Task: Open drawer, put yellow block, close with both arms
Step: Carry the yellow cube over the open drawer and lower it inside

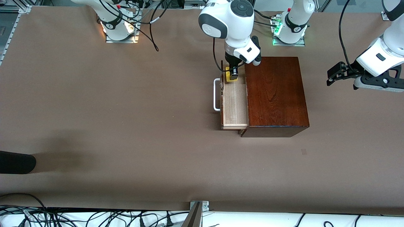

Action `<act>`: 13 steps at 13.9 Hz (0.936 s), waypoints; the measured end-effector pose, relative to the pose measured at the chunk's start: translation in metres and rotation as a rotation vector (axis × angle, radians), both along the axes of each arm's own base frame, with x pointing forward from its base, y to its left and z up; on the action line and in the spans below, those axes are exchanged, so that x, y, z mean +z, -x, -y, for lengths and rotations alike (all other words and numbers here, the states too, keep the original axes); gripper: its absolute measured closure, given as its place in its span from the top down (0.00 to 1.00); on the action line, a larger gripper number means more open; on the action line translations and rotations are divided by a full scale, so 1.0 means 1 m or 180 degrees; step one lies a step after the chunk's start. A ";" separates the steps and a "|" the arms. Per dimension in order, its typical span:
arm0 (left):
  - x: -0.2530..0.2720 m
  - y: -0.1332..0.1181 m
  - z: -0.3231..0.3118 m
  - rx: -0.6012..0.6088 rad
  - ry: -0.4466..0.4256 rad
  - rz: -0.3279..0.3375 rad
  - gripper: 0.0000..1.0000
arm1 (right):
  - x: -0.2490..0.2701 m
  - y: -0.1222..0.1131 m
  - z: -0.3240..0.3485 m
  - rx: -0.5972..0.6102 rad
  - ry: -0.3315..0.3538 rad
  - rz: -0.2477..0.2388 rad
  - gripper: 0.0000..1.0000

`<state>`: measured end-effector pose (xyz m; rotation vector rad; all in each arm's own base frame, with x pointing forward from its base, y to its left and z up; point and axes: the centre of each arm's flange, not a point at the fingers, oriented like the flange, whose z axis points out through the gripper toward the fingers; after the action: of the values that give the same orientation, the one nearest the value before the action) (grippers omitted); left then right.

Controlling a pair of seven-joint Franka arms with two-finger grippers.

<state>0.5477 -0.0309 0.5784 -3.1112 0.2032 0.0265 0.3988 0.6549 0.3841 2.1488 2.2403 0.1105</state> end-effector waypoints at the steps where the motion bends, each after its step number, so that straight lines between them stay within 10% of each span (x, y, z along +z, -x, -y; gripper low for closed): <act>1: 0.000 0.000 0.000 0.0000 0.0000 0.0000 1.00 | -0.003 -0.001 0.000 -0.0004 0.0014 0.0002 0.55; 13: 0.000 0.000 0.000 0.0000 0.0000 0.0000 1.00 | -0.047 -0.023 0.001 -0.0069 0.0006 0.0052 0.55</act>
<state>0.5477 -0.0310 0.5784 -3.1112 0.2033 0.0266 0.4214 0.6535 0.3373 2.1627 2.2068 0.1249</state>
